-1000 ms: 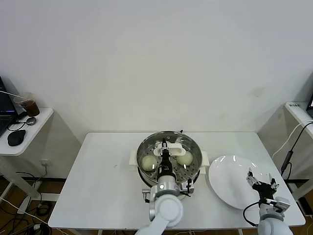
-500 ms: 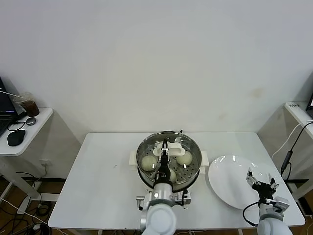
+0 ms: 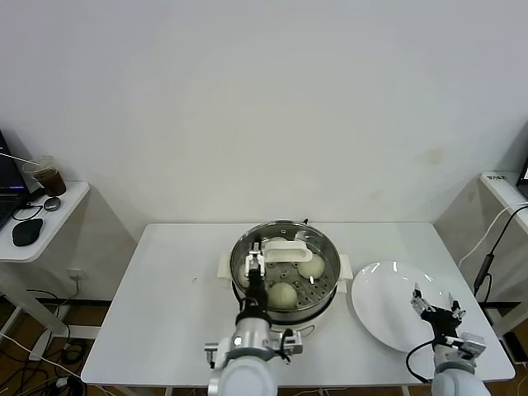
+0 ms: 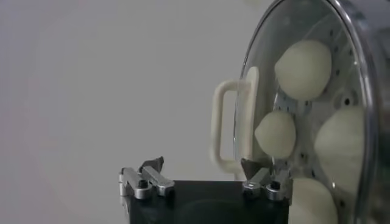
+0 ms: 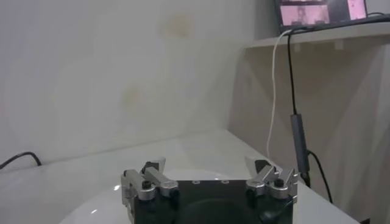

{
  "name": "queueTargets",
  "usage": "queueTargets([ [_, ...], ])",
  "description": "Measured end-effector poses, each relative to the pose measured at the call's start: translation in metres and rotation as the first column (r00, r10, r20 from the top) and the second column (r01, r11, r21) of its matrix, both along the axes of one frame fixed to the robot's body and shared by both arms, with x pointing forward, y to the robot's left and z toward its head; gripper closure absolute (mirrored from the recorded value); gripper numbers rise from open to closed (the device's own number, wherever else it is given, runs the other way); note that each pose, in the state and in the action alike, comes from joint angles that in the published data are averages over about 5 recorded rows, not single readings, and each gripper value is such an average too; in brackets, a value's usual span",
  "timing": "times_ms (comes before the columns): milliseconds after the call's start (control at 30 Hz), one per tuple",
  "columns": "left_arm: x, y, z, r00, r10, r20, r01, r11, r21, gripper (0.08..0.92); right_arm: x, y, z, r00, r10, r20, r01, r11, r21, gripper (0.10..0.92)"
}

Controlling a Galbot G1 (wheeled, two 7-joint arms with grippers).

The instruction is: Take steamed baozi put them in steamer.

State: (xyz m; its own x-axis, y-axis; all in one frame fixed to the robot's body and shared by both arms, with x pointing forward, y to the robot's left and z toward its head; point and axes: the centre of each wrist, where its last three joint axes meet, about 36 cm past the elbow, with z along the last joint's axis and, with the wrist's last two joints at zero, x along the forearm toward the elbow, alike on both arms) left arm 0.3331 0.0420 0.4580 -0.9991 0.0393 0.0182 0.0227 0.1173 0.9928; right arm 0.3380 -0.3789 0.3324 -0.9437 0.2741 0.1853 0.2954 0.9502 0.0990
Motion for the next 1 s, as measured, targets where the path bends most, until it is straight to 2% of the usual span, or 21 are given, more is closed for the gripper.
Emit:
queueTargets([
  [300, -0.003, 0.055, 0.030, 0.9961, 0.038, 0.080, -0.025, 0.988, -0.153, 0.177, -0.005, 0.016, 0.007, 0.994, 0.105, 0.025, -0.105, 0.994, -0.027, 0.200],
  [367, 0.000, 0.073, 0.032, 0.9962, 0.036, 0.079, -0.019, 0.978, -0.209, 0.177, -0.007, 0.020, 0.010, 0.990, 0.138, 0.022, -0.137, 0.990, -0.041, 0.200],
  [467, 0.004, 0.103, 0.030, 0.9981, 0.028, 0.056, -0.008, 0.947, -0.321, 0.177, -0.011, 0.029, 0.012, 0.983, 0.185, 0.011, -0.184, 0.981, -0.059, 0.200],
  [633, 0.003, 0.152, 0.012, 0.9999, 0.012, 0.003, -0.009, 0.847, -0.531, 0.177, -0.018, 0.041, 0.012, 0.970, 0.241, -0.022, -0.242, 0.967, -0.076, 0.200],
  [800, -0.011, 0.182, -0.019, 0.9991, -0.008, -0.042, -0.024, 0.704, -0.709, 0.177, -0.025, 0.051, 0.011, 0.959, 0.279, -0.054, -0.282, 0.956, -0.085, 0.200],
  [1000, -0.034, 0.200, -0.055, 0.9941, 0.014, -0.107, -0.097, 0.547, -0.832, 0.177, -0.039, 0.061, 0.014, 0.949, 0.306, -0.079, -0.313, 0.945, -0.092, 0.200],
])
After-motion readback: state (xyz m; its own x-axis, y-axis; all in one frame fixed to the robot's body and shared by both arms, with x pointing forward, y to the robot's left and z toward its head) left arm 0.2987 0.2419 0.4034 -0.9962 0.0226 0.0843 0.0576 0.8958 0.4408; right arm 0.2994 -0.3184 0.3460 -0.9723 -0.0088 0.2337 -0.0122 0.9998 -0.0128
